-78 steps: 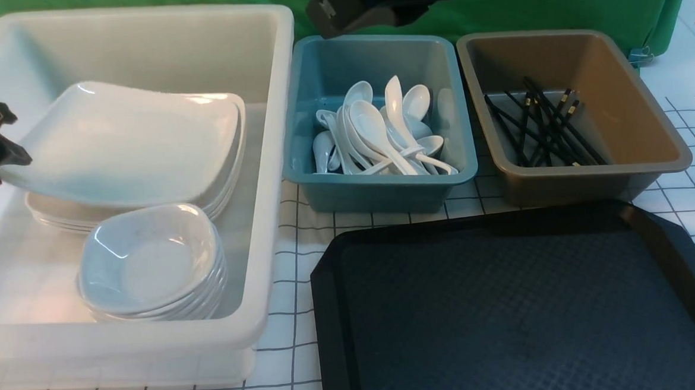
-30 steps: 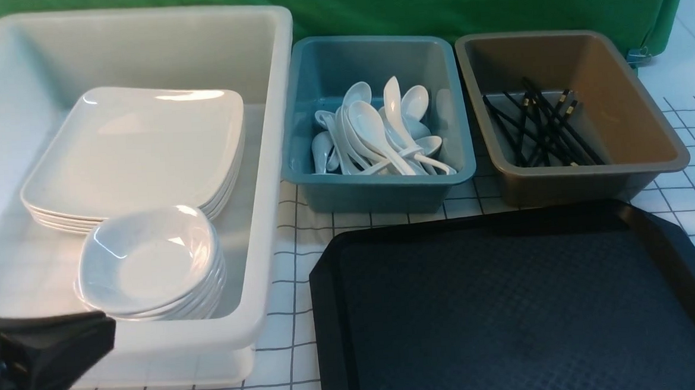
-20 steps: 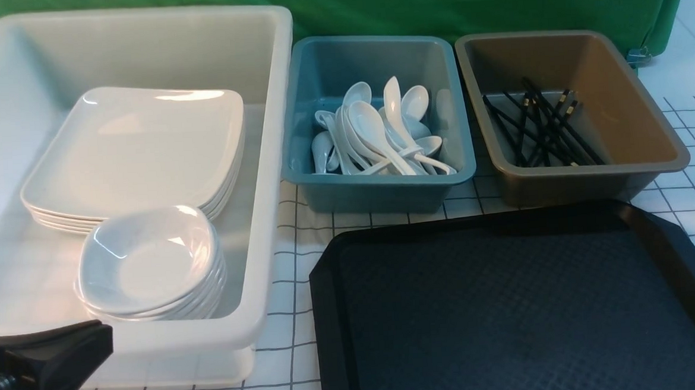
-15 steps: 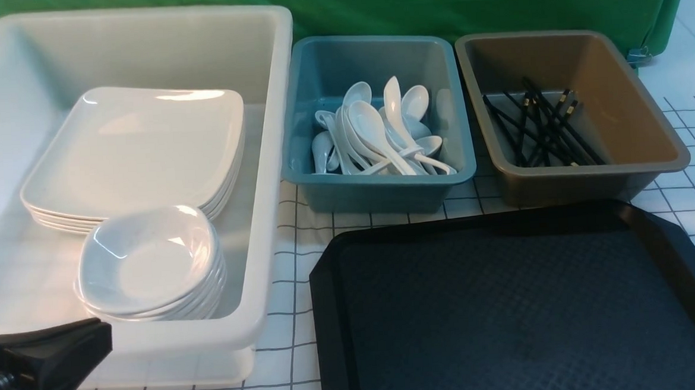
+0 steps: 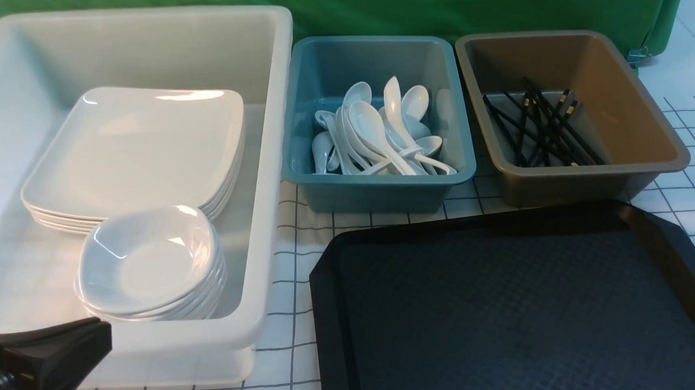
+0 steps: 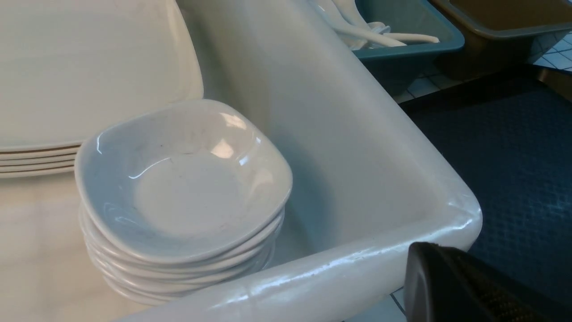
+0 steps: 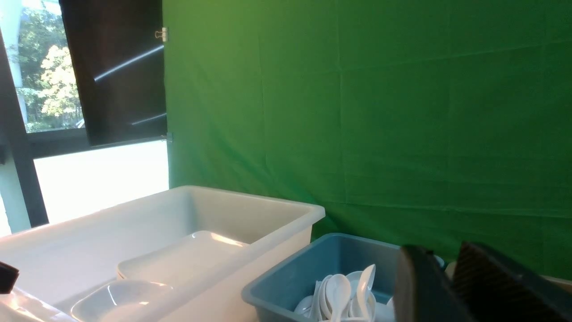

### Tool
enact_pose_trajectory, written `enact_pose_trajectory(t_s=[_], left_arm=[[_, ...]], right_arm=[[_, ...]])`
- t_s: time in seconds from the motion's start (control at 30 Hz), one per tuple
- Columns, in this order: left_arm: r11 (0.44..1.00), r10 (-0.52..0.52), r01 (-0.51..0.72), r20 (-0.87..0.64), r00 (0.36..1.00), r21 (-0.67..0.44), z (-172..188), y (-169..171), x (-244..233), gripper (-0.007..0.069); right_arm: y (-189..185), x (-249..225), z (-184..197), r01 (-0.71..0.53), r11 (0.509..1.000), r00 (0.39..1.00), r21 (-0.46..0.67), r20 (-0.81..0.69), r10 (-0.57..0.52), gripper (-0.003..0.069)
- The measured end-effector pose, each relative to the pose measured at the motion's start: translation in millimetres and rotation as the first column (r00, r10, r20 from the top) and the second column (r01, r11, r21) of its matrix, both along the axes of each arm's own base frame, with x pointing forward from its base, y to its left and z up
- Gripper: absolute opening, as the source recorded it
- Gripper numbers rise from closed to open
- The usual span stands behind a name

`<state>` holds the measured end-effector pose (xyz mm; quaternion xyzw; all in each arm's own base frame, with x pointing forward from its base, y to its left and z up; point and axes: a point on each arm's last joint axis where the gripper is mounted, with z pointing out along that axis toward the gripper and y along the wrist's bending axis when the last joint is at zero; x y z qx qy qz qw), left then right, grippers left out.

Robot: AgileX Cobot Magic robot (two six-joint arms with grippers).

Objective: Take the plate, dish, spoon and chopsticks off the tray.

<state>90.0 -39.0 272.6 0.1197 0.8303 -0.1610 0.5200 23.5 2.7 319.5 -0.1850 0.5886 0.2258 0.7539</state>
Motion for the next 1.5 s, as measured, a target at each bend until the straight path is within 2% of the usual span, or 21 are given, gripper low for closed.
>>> enact_pose_trajectory(t_s=[0.17, 0.33, 0.47, 0.53, 0.7, 0.8, 1.5], left_arm=[[1.000, 0.000, 0.000, 0.000, 1.000, -0.001, 0.0, 0.0, 0.0, 0.0000], [0.997, 0.016, -0.021, 0.061, 0.998, 0.076, 0.8, 4.9, -0.4, 0.0000], [0.988, 0.107, -0.126, 0.207, 0.973, 0.084, -2.8, 15.5, -3.6, 0.0000], [0.973, 0.191, -0.219, 0.296, 0.936, 0.066, -13.8, 24.6, -10.4, 0.0000], [0.934, 0.317, -0.354, 0.350, 0.882, 0.048, -53.3, 36.2, -23.3, 0.0002], [0.923, 0.346, -0.383, 0.346, 0.872, 0.043, -73.8, 38.2, -28.6, 0.0003], [0.922, 0.344, -0.382, 0.317, 0.884, 0.065, -82.4, 38.3, -34.4, 0.0004]], right_arm=[[0.0, 0.0, 0.0, 0.000, 1.000, 1.000, 0.000, 0.000, 0.000, 0.0157], [0.0, -0.1, 0.1, -0.001, 1.000, 1.000, 0.001, 0.001, 0.001, 0.0175], [0.1, -0.1, 0.2, -0.002, 1.000, 1.000, 0.002, 0.002, 0.002, 0.0176], [0.1, -0.1, 0.2, -0.002, 1.000, 1.000, 0.002, 0.002, 0.002, 0.0179], [0.1, -0.1, 0.2, -0.001, 1.000, 1.000, 0.001, 0.002, 0.001, 0.0190], [0.1, -0.1, 0.2, -0.001, 1.000, 1.000, 0.001, 0.002, 0.001, 0.0198], [0.1, -0.1, 0.2, -0.001, 1.000, 1.000, 0.001, 0.002, 0.001, 0.0236]])
